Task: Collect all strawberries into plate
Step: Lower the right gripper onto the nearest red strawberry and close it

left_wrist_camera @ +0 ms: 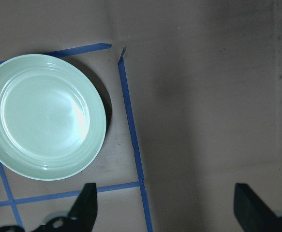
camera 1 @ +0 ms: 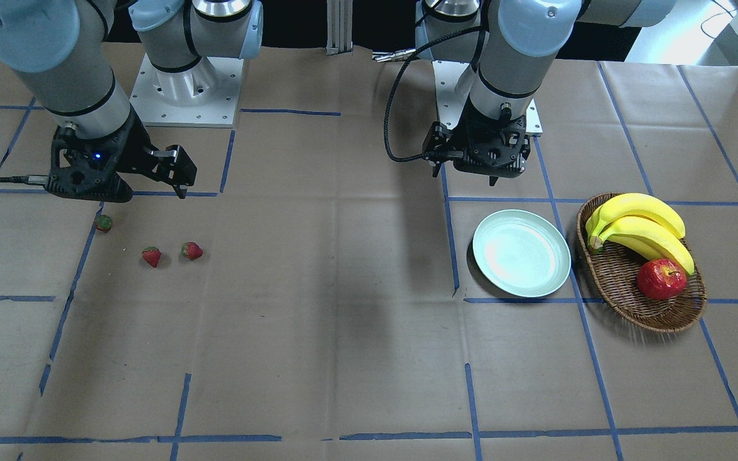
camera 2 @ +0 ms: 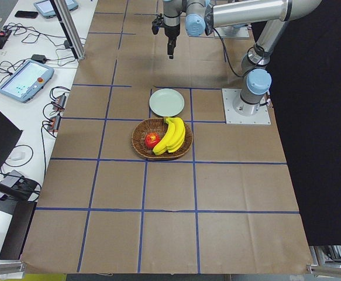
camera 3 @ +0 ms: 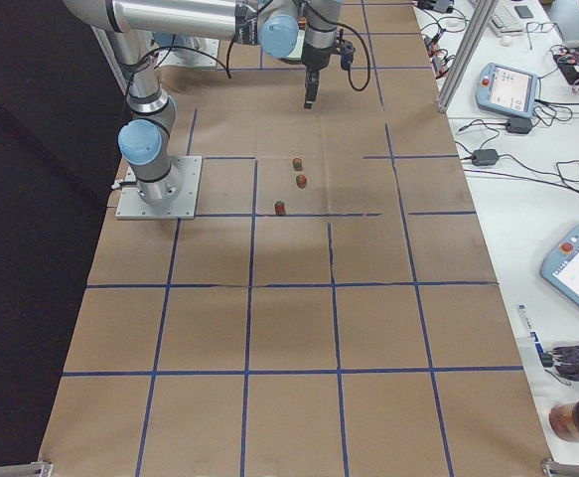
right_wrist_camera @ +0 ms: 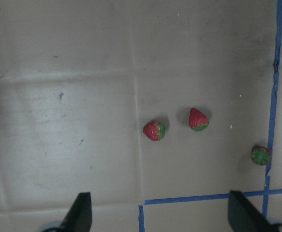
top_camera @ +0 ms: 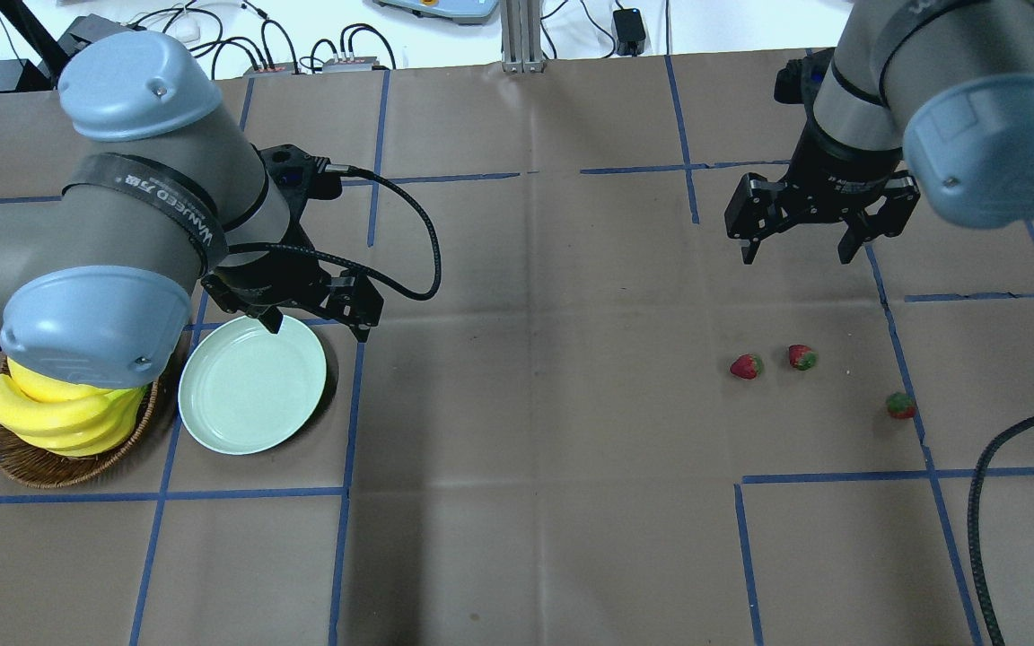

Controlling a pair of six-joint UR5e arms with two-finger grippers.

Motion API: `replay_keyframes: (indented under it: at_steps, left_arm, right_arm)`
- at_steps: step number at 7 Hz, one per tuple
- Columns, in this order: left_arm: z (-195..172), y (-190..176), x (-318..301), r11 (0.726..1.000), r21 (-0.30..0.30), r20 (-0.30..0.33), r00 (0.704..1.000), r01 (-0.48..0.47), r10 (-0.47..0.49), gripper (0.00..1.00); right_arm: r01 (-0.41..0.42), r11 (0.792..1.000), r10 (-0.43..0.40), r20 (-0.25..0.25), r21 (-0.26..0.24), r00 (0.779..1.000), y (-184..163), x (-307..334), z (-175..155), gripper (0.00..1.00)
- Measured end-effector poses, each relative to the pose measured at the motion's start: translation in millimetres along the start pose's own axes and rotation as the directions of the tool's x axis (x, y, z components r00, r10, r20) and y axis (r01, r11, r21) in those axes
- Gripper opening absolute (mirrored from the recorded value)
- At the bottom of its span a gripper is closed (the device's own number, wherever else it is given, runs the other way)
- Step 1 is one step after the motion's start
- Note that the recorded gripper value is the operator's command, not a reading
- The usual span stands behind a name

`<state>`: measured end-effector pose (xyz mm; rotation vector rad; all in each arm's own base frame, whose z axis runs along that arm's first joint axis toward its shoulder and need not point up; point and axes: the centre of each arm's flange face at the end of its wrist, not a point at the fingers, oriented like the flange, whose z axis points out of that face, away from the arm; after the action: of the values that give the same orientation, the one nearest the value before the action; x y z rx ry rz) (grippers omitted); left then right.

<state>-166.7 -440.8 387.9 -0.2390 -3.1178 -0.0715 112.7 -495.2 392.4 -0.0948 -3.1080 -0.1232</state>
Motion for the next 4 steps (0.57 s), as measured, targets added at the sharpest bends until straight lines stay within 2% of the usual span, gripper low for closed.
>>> replay_keyframes:
  at_steps: [4]
  left_arm:
    - [4, 0, 0, 1.0, -0.008, 0.0, 1.0, -0.001, 0.001, 1.0]
  right_arm:
    - [0.033, 0.998, -0.033, 0.008, 0.05, 0.999, 25, 7, 137, 1.0]
